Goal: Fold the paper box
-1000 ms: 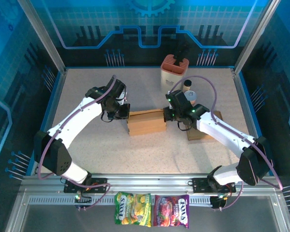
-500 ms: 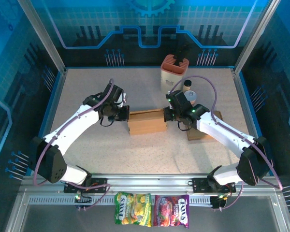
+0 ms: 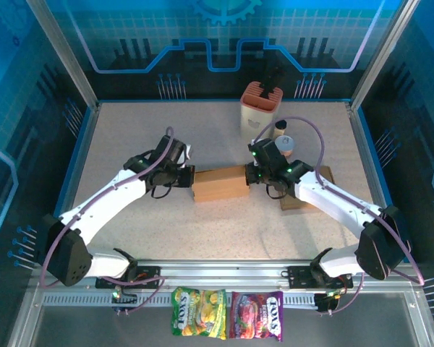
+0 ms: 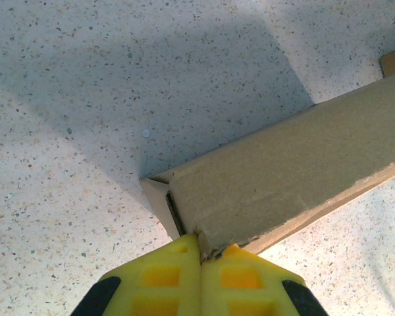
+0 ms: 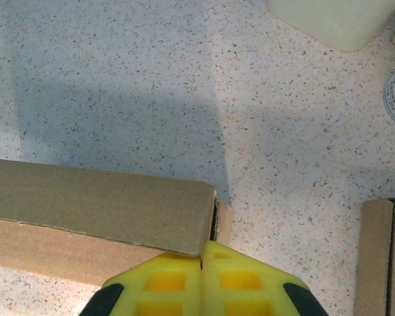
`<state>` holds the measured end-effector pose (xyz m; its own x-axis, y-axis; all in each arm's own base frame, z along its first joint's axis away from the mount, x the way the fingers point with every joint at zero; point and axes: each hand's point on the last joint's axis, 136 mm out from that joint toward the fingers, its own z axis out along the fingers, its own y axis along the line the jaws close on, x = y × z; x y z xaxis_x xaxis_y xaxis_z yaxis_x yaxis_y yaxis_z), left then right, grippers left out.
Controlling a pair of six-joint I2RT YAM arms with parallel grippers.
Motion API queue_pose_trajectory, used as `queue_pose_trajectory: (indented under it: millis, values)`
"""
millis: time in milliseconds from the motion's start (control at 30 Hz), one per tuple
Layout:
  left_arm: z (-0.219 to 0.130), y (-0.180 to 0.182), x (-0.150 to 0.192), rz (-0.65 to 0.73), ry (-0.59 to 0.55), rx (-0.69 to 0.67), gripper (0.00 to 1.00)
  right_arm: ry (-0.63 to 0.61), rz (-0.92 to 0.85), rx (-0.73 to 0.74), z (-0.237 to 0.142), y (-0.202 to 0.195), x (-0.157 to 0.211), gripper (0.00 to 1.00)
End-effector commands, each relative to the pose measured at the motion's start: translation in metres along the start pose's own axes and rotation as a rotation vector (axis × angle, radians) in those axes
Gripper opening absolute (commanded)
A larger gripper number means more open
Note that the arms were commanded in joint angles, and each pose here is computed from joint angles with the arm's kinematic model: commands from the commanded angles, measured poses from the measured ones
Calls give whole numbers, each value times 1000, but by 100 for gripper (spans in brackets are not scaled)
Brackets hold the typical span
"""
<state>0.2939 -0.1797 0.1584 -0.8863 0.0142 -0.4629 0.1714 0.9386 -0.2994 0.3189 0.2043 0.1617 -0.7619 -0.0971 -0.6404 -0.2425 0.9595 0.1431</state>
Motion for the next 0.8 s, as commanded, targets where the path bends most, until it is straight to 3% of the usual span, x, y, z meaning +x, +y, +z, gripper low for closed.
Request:
queue_pose_trajectory:
  millis: [0, 200, 233, 333, 433, 633, 767]
  values:
    - [11, 7, 32, 13, 87, -29, 0, 34, -30, -19, -1, 6, 15, 0]
    - [14, 9, 37, -7, 80, -37, 0, 45, -10, -40, -8, 10, 13, 3]
    - [13, 9, 37, -10, 77, -38, 0, 57, 7, -48, -10, 10, 13, 10]
    - [12, 9, 36, -17, 77, -45, 0, 97, 108, -95, -24, 14, 6, 41]
    - [10, 10, 36, -28, 73, -50, 0, 151, 281, -147, -43, 15, 0, 56]
    - [8, 7, 33, -34, 58, -47, 0, 224, 785, -264, -61, 3, 6, 62]
    - [7, 6, 32, -27, 54, -52, 0, 121, 1083, -287, -66, -10, 0, 70]
